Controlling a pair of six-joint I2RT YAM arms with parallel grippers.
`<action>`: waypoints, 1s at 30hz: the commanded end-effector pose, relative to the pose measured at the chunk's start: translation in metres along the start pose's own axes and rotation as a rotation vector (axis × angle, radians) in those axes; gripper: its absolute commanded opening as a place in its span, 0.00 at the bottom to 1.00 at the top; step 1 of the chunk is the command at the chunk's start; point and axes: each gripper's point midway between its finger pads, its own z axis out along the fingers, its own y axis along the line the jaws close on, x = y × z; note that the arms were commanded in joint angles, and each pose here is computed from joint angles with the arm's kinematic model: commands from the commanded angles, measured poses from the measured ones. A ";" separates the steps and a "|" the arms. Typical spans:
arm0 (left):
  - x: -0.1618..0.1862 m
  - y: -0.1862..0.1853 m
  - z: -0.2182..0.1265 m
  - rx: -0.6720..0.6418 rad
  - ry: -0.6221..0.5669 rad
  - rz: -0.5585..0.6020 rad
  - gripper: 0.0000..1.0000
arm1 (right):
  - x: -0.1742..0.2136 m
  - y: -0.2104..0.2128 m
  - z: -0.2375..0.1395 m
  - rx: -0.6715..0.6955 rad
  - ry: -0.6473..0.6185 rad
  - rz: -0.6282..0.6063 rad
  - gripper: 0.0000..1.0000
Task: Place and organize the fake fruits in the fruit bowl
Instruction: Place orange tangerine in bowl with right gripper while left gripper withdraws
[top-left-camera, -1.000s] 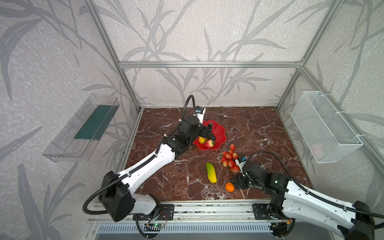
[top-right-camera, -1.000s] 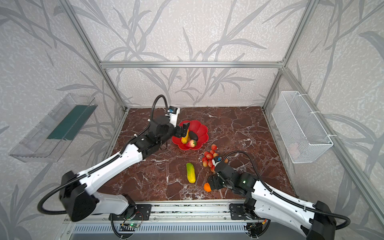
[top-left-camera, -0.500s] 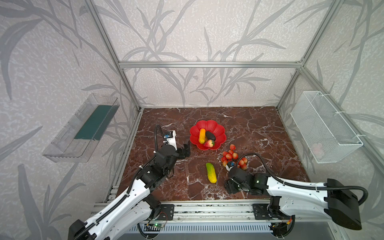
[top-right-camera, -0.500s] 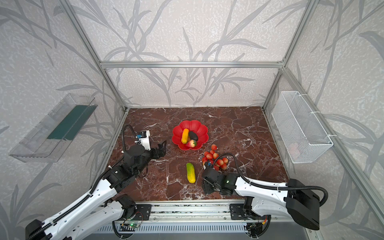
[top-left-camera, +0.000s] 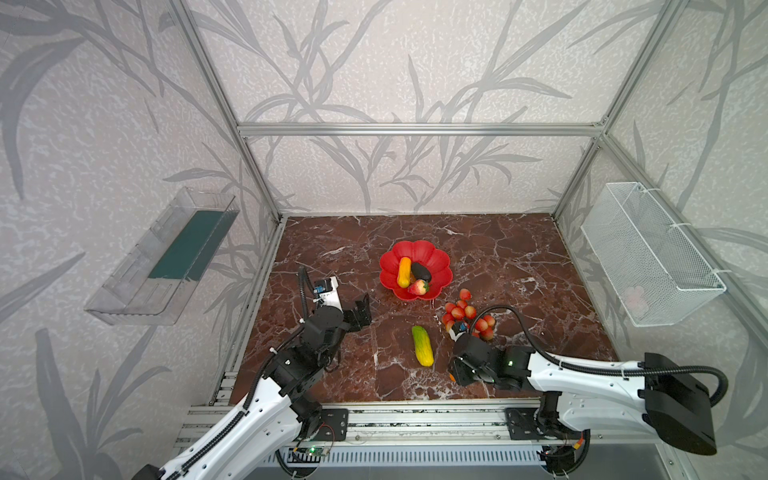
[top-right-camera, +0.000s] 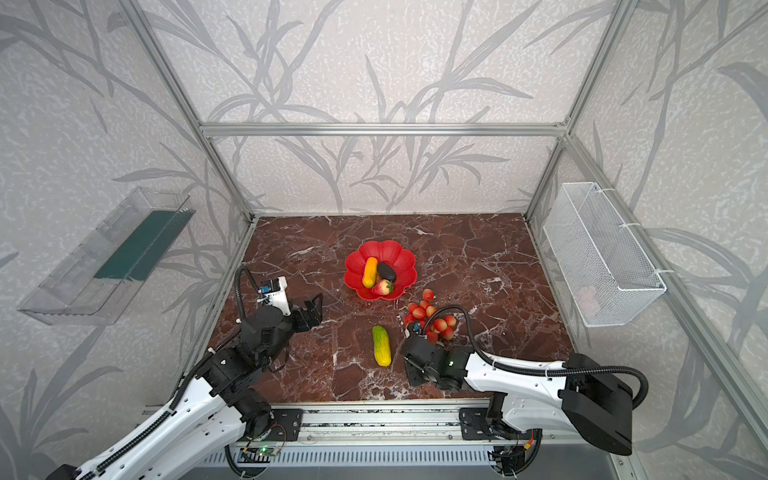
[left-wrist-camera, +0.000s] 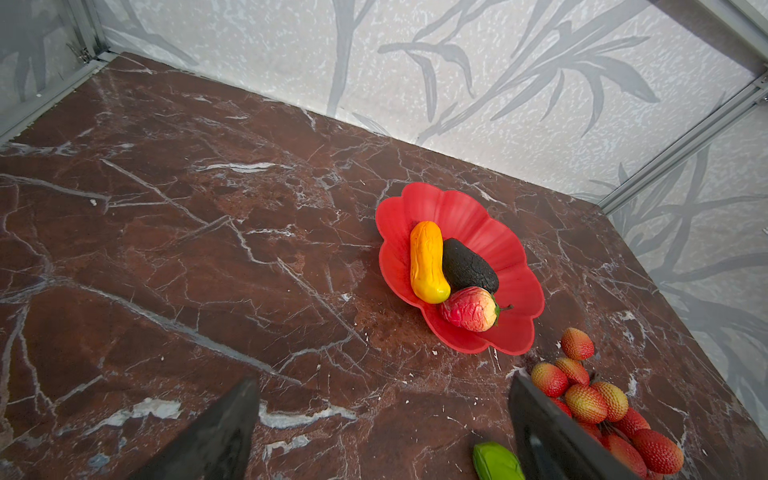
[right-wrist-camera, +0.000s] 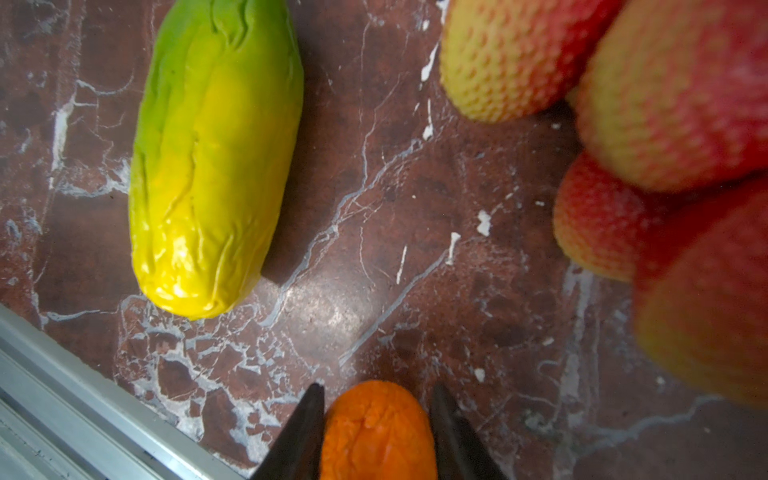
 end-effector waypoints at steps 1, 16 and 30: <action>0.004 0.008 0.000 -0.032 0.000 -0.027 0.94 | -0.010 0.004 -0.008 0.012 -0.023 -0.020 0.32; 0.016 0.010 -0.008 0.002 0.044 -0.061 0.92 | -0.209 0.010 -0.068 -0.010 -0.384 -0.086 0.33; 0.053 -0.031 -0.006 0.217 0.254 -0.043 0.83 | -0.303 -0.036 0.043 0.031 -0.325 -0.005 0.34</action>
